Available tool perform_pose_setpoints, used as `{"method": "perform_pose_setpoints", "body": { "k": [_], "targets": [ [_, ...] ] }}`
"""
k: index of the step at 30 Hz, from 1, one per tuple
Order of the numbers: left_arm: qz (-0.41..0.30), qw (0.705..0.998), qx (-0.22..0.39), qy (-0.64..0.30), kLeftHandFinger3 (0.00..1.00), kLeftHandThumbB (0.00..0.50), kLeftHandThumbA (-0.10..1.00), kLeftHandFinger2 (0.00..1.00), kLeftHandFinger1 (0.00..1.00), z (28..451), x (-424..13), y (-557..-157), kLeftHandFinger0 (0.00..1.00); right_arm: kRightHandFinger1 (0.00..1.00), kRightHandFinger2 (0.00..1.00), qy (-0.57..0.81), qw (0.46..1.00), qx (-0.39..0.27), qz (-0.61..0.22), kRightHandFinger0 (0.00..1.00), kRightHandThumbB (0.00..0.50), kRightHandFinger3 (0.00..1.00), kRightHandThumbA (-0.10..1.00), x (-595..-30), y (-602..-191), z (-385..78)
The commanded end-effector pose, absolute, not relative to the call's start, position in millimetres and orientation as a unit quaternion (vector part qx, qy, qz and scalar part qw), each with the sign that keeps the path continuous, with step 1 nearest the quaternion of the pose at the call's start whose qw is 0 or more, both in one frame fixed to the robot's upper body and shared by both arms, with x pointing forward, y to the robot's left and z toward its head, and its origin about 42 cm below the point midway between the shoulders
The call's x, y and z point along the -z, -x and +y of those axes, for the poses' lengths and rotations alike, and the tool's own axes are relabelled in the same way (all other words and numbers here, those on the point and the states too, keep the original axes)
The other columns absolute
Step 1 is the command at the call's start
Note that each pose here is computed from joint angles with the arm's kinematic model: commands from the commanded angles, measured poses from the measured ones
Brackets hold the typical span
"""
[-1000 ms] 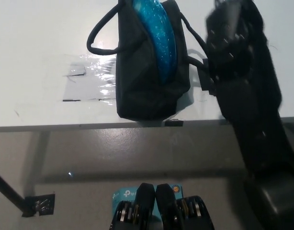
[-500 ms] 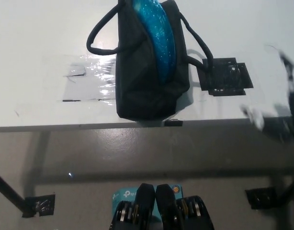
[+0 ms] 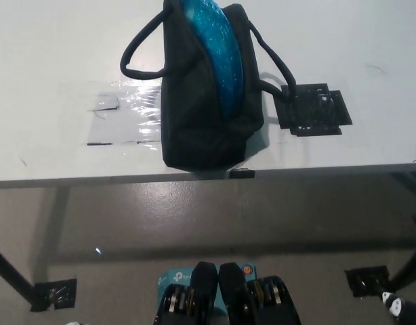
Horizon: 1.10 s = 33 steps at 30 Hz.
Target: The robot uses its right hand to pick up a stack of plates kept in the middle of the desk and put it inside a bag kept next to it
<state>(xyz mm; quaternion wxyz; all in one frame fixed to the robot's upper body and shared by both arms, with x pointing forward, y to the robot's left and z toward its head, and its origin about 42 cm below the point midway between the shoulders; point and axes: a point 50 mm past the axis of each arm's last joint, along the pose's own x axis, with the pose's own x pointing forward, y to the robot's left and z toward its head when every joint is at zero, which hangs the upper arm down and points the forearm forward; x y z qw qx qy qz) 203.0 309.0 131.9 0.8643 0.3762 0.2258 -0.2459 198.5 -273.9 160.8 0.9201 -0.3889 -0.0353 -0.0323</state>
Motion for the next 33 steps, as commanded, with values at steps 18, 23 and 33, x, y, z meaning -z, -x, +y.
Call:
{"method": "perform_pose_setpoints", "body": {
  "k": [18,23,33],
  "targets": [
    [0.207,0.879,0.212,-0.374,0.99,0.007,0.79,0.86,0.76,323.8,-144.5,-208.2,0.78,1.0,1.0,0.2,0.977,0.045,-0.05,1.0,0.268,1.0,0.69,-51.6,-203.5,-300.9],
    [0.204,0.882,0.203,-0.374,0.98,0.014,0.83,0.85,0.76,325.3,-146.1,-206.5,0.78,1.0,1.0,0.206,0.977,0.042,-0.045,1.0,0.267,1.0,0.72,-54.2,-201.8,-296.5],
    [0.203,0.891,0.184,-0.363,0.98,0.001,0.83,0.85,0.78,327.8,-148.3,-202.9,0.77,1.0,1.0,0.19,0.98,0.047,-0.026,0.93,0.275,1.0,0.81,-60.4,-203.3,-297.0]
  ]
}}
